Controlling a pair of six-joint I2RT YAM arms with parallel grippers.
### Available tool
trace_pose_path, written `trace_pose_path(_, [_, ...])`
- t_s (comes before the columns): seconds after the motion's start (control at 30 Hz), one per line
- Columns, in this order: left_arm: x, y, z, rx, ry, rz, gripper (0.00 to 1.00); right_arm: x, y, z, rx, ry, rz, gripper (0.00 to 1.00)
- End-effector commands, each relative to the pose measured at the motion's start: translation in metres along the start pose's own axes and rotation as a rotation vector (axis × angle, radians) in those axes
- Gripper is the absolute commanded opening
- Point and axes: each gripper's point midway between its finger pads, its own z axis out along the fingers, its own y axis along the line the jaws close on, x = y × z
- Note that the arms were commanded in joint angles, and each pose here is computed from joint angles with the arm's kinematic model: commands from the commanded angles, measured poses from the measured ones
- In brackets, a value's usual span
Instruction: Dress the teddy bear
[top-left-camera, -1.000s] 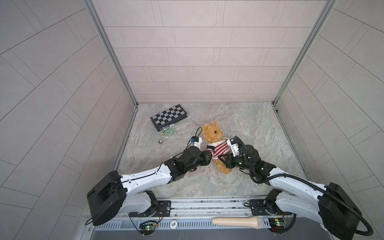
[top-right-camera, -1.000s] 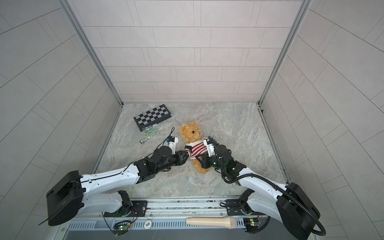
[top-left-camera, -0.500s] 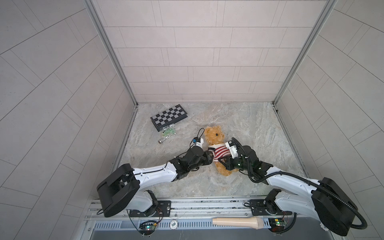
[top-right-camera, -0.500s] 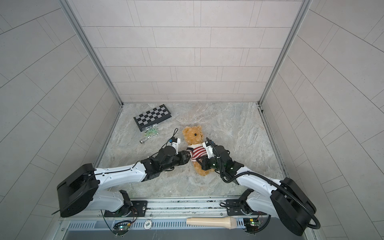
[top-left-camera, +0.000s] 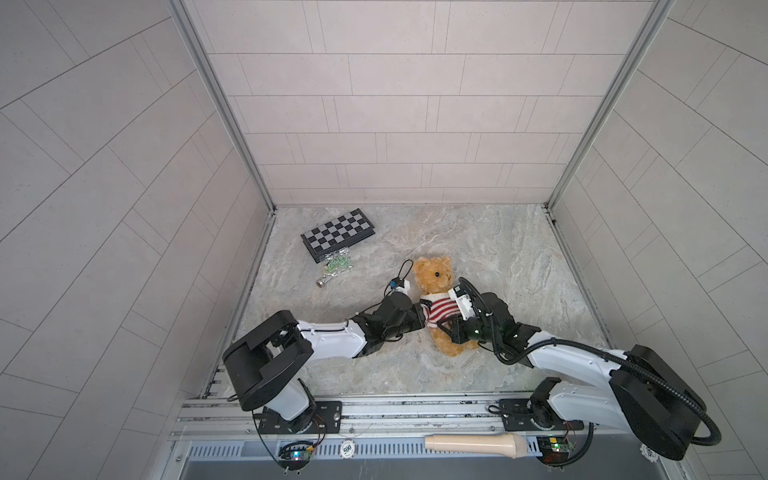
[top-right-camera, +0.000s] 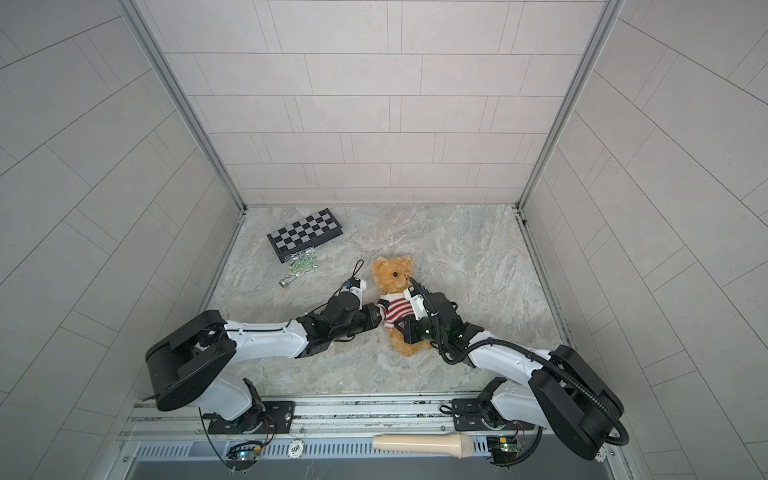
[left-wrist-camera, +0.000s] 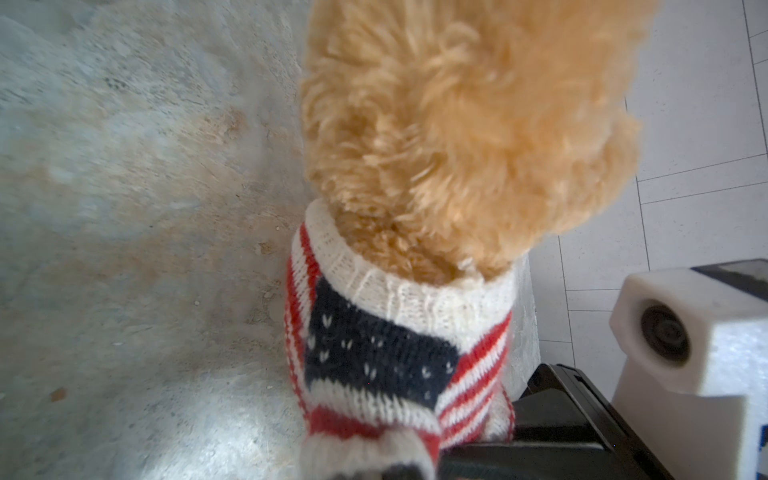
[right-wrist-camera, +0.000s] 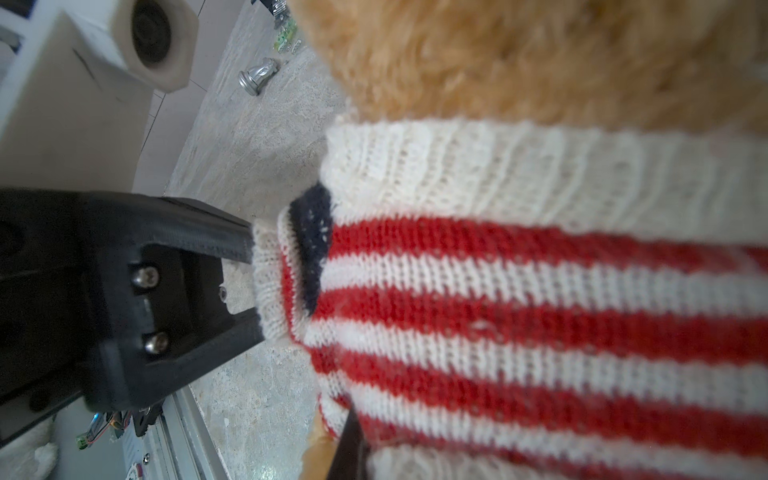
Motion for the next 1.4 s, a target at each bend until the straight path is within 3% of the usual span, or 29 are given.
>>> trace_pose_path(0.0, [-0.005,-0.002,-0.003,0.025,-0.036,-0.011,0.01,0.003,0.011,-0.004,-0.032,0.031,-0.049,0.03])
trace_pose_path(0.13, [-0.006,0.001,-0.014,0.003,-0.046,0.019,0.00,0.007,0.003,-0.021,0.071,0.081,-0.093,0.33])
trace_pose_path(0.27, [-0.001,-0.002,-0.018,0.033,-0.024,0.008,0.00,0.003,0.004,-0.042,0.132,0.058,-0.183,0.53])
trace_pose_path(0.4, [0.006,-0.012,-0.018,0.080,-0.005,-0.011,0.00,-0.004,0.011,-0.055,0.141,0.029,-0.194,0.64])
trace_pose_path(0.57, [0.019,-0.028,-0.015,0.111,0.023,0.001,0.00,-0.012,0.017,-0.045,0.114,-0.016,-0.160,0.67])
trace_pose_path(0.67, [0.027,-0.035,-0.015,0.137,0.040,-0.002,0.00,-0.009,0.008,-0.032,0.143,0.011,-0.150,0.65])
trace_pose_path(0.87, [0.039,-0.032,-0.020,0.132,0.062,0.010,0.00,0.002,-0.029,-0.019,0.295,0.063,-0.161,0.46])
trace_pose_path(0.97, [0.042,-0.030,-0.022,0.131,0.072,0.012,0.00,0.007,-0.040,-0.017,0.334,0.074,-0.147,0.30])
trace_pose_path(1.1, [0.044,-0.027,-0.028,0.136,0.080,0.015,0.00,0.015,-0.049,-0.015,0.363,0.098,-0.138,0.02])
trace_pose_path(1.37, [0.053,-0.029,-0.043,0.162,0.131,0.088,0.00,0.022,-0.069,-0.024,0.430,0.097,-0.115,0.00])
